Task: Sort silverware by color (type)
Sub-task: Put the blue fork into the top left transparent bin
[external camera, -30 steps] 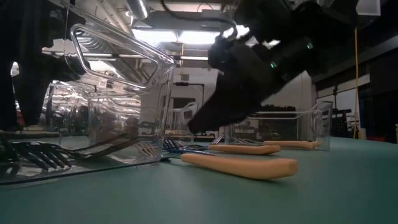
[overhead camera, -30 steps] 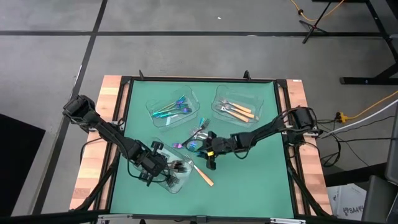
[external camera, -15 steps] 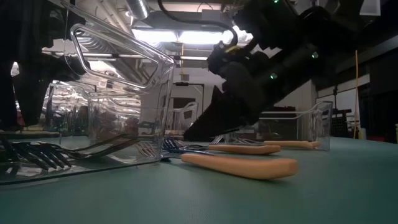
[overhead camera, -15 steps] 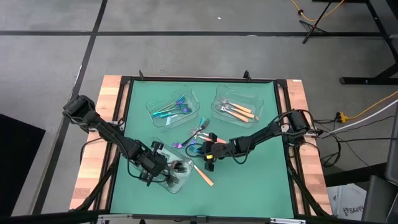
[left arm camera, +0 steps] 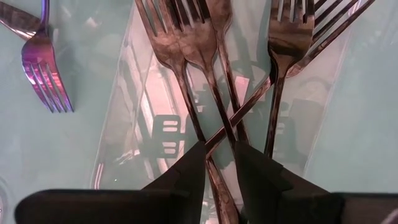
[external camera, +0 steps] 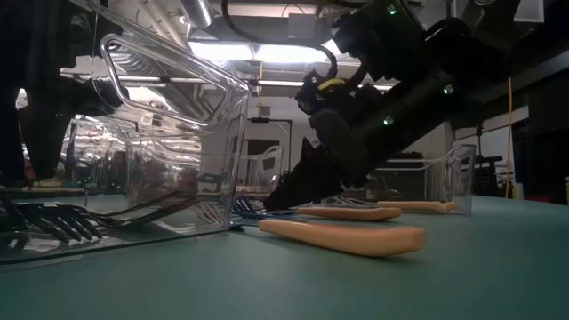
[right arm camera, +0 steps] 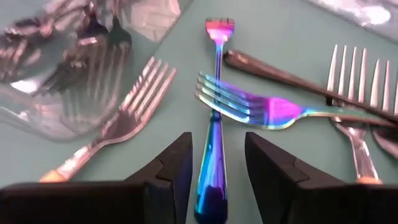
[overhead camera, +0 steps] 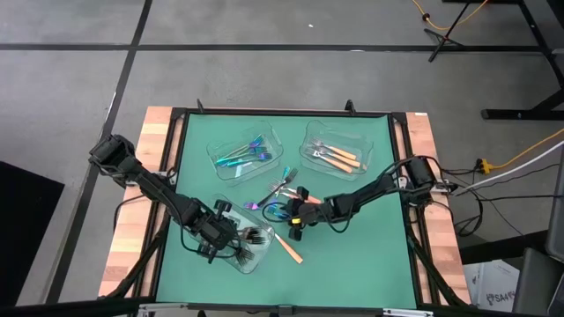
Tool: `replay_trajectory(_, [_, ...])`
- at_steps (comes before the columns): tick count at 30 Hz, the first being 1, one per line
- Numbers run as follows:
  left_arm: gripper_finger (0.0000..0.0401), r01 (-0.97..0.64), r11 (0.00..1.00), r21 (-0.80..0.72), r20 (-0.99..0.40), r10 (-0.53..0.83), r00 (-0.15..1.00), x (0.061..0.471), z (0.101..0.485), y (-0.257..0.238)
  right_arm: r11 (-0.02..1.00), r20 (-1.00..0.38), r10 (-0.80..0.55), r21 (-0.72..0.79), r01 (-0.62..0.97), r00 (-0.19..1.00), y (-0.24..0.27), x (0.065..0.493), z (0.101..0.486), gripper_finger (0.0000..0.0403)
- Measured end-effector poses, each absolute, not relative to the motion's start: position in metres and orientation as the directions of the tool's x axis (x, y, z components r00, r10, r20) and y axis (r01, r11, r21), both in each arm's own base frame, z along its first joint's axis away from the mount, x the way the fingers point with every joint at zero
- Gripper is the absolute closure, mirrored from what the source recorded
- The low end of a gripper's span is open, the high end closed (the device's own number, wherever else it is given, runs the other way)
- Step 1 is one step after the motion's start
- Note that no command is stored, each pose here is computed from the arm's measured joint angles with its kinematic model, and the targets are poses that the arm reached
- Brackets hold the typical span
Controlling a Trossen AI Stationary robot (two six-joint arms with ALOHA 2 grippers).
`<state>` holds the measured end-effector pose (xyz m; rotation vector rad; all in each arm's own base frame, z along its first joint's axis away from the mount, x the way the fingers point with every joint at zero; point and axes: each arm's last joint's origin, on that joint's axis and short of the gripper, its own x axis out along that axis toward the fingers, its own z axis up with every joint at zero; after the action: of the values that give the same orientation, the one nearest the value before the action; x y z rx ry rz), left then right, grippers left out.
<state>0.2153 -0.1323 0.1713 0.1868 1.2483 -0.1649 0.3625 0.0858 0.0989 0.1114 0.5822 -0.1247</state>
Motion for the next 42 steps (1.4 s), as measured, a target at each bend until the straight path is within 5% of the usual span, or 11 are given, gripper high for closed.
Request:
replay_trajectory(22, [0.032,0.204,0.978,0.053,-0.949,-0.014,0.314,0.216,0.171,-0.132,0.983,-0.695,-0.077,0.066,0.17,0.715,0.083,0.377,0.089,0.0269])
replay_trajectory(35, [0.032,0.193,0.98,0.055,-0.949,-0.009,0.316,0.216,0.171,-0.132,0.983,-0.693,-0.084,0.059,0.173,0.716,0.083,0.377,0.088,0.0362])
replay_trajectory(42, [0.032,0.171,0.984,0.047,-0.949,-0.009,0.316,0.215,0.171,-0.132,0.983,-0.695,-0.085,0.058,0.174,0.714,0.083,0.377,0.088,0.0374])
